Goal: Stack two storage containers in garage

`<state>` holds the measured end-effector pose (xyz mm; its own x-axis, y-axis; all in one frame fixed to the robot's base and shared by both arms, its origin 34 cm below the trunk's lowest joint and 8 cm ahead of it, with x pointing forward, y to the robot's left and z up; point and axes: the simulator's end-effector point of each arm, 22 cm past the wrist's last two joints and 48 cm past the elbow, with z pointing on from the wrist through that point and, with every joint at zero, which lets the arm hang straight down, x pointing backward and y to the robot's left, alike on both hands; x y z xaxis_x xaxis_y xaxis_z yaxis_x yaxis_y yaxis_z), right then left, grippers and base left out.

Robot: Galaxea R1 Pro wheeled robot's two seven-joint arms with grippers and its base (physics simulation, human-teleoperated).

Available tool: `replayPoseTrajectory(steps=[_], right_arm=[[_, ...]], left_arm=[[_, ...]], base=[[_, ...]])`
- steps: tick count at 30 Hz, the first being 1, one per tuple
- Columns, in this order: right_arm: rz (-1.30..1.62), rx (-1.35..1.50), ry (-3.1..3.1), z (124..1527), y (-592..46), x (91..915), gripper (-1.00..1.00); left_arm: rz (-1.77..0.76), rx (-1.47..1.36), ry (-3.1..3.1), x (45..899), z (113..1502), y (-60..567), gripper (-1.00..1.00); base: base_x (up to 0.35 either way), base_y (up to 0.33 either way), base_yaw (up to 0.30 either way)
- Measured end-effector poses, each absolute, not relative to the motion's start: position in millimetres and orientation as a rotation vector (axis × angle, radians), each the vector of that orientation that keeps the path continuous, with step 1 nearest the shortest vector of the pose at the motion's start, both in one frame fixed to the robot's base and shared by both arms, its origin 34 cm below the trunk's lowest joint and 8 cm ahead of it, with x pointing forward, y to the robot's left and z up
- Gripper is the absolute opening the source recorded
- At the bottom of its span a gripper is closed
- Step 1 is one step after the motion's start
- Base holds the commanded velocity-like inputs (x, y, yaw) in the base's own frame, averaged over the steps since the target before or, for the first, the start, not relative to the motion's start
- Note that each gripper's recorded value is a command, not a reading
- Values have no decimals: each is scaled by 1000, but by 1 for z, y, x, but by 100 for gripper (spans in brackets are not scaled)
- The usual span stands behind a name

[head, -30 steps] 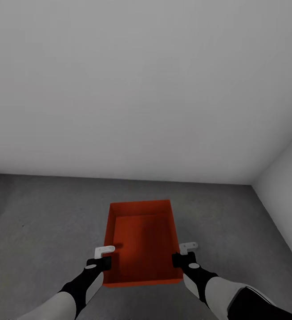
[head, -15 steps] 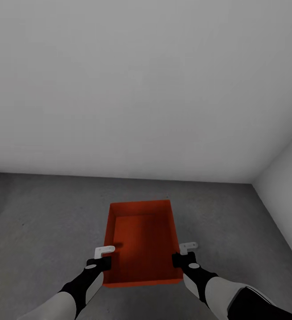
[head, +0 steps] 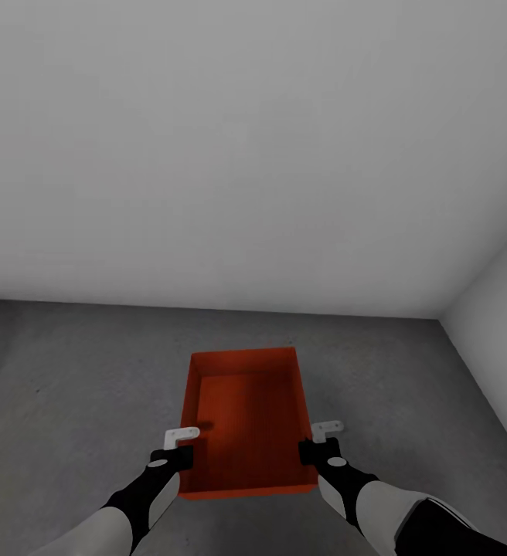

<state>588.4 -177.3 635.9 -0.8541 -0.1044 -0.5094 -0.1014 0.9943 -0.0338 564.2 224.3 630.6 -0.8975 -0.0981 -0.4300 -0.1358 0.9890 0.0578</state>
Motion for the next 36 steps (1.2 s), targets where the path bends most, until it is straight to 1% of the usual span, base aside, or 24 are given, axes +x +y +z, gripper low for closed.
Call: replayPoseTrajectory(steps=[36], right_arm=[[-8,-144,2600,603,-177,600,-100]], left_arm=[[119,-167,2692,576,598,224,-100]], base=[[0,0,0]])
